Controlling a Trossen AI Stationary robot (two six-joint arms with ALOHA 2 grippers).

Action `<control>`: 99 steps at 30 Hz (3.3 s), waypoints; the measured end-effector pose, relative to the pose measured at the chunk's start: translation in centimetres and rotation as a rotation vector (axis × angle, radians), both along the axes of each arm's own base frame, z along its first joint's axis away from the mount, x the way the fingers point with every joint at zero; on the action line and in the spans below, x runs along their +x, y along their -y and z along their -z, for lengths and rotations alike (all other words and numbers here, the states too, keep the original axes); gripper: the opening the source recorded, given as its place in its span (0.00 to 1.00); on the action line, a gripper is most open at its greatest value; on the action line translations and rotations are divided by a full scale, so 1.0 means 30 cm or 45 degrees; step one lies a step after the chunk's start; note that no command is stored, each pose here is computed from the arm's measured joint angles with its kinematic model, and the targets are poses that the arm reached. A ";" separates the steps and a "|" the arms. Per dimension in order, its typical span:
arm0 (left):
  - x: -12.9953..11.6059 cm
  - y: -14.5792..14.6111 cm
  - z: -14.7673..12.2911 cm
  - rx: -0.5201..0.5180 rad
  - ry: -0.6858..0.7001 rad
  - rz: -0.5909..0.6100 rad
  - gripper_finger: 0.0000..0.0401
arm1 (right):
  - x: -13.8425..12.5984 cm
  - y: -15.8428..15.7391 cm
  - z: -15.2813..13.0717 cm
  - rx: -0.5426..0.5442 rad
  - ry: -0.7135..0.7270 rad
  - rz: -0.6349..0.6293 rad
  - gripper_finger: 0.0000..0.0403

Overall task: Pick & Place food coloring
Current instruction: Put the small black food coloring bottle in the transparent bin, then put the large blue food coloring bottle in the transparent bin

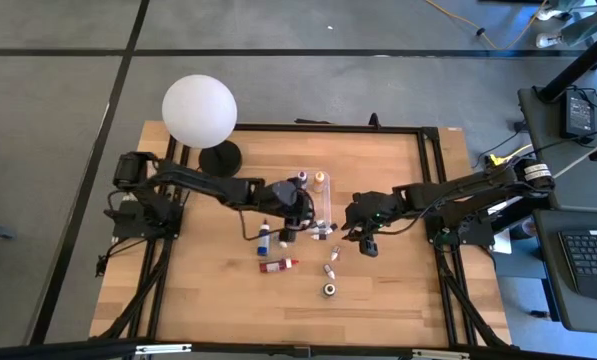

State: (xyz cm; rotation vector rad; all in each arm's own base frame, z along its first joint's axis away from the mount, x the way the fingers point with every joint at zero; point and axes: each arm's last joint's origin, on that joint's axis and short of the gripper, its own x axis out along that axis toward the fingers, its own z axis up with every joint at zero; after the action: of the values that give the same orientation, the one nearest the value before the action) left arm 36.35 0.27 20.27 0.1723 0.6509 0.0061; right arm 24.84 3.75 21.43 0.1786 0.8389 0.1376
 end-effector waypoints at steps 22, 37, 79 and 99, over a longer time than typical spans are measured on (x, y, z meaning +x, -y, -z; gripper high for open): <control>0.059 -0.048 0.178 -0.026 -0.099 -0.057 0.23 | -0.002 -0.023 0.002 -0.008 0.012 -0.044 0.35; 0.059 -0.047 0.177 -0.061 -0.094 -0.085 0.29 | -0.002 -0.023 0.002 -0.008 0.012 -0.043 0.35; -0.221 0.182 -0.099 -0.604 -0.323 -0.658 0.46 | 0.006 -0.021 -0.006 -0.158 0.094 -0.161 0.35; -0.228 0.136 -0.030 -0.733 -0.312 -1.221 0.63 | 0.004 -0.021 -0.004 -0.206 0.098 -0.211 0.35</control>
State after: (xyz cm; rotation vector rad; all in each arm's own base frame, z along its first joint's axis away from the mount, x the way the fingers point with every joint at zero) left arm 29.51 -3.82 21.17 -0.7151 0.9018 0.7224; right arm 24.97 4.39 21.57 -0.0487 0.7838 0.2299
